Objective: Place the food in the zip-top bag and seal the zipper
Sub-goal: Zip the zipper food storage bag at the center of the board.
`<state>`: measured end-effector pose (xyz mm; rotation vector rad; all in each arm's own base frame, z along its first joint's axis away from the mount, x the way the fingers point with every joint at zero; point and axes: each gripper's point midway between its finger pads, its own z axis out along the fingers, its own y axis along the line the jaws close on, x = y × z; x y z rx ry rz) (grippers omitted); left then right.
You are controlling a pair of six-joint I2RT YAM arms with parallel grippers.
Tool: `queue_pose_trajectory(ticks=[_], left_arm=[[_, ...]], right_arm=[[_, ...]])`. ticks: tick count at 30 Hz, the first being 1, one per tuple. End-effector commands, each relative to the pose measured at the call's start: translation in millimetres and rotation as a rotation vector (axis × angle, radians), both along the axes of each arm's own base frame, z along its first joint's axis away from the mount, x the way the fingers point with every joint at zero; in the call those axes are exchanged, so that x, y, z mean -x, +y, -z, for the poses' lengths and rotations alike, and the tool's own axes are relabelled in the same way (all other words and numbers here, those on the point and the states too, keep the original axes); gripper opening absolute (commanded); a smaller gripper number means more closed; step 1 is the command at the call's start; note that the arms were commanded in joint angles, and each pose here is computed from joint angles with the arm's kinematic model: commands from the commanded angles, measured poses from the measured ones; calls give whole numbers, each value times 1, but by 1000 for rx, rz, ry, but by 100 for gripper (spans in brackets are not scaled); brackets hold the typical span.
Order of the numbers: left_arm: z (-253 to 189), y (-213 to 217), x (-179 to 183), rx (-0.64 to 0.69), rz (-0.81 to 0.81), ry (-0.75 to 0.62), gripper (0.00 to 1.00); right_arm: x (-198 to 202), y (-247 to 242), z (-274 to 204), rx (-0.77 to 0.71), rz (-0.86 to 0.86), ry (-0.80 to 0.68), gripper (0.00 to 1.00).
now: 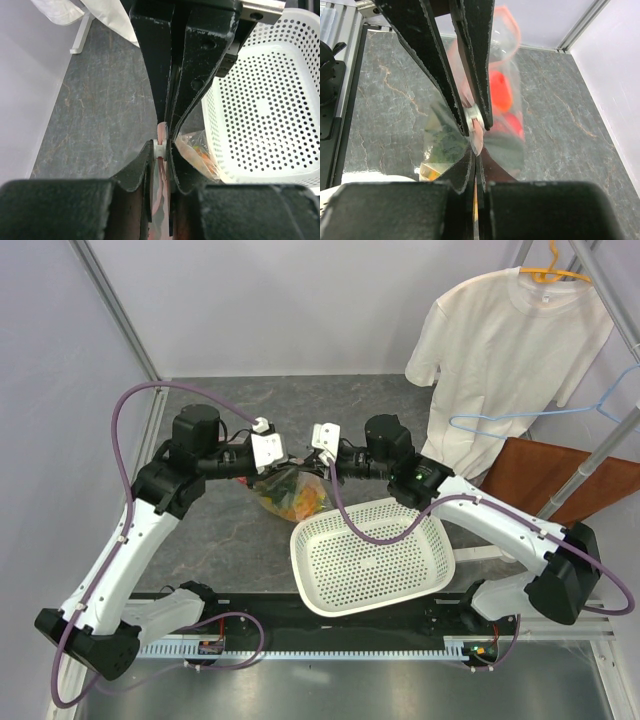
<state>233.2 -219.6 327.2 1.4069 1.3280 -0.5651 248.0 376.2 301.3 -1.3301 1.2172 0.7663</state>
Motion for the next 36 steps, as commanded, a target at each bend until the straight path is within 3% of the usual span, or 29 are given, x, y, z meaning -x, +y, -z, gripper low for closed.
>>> queue_pose_trajectory(ticks=[1, 12, 23, 36], left_arm=[[-3, 21, -9, -64, -79, -64, 12], [-1, 55, -33, -98, -189, -90, 9], [10, 123, -66, -101, -375, -57, 9], [41, 184, -75, -224, -582, -32, 9]], right_arm=[[8, -8, -43, -89, -12, -98, 0], [4, -13, -41, -77, -1, -131, 0], [-29, -30, -54, -84, 119, -176, 0], [-50, -50, -50, -61, 189, -208, 0]])
